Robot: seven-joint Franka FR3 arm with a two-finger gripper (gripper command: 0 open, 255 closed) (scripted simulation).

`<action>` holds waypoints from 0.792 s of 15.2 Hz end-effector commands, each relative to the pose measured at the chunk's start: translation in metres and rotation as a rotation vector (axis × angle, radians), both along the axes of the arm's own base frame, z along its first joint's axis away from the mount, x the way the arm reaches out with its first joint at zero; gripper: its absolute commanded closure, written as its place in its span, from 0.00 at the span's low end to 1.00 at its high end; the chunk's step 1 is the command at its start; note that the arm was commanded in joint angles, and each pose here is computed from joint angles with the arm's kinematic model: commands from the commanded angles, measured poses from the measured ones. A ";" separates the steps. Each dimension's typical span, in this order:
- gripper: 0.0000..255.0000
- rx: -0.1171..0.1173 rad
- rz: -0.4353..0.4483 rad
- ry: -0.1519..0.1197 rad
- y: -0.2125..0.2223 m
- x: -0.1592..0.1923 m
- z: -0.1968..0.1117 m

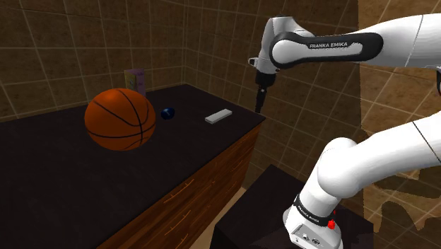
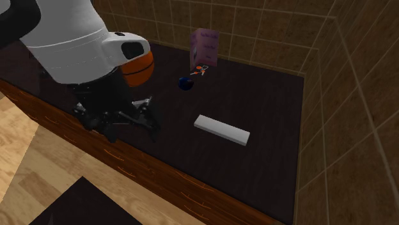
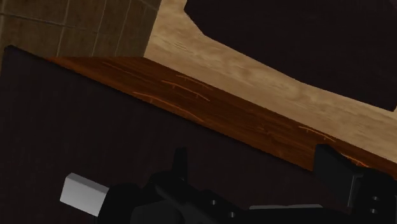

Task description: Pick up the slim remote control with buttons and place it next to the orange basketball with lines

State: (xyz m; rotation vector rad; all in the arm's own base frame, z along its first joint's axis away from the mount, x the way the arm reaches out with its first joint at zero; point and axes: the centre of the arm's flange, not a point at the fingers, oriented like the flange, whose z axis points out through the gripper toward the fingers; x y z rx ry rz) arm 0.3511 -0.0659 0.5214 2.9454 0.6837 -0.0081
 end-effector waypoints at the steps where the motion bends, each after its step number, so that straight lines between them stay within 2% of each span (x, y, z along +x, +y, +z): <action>1: 0.00 0.005 0.083 0.004 -0.021 0.014 -0.012; 12: 0.00 0.042 0.501 0.030 -0.098 0.122 -0.075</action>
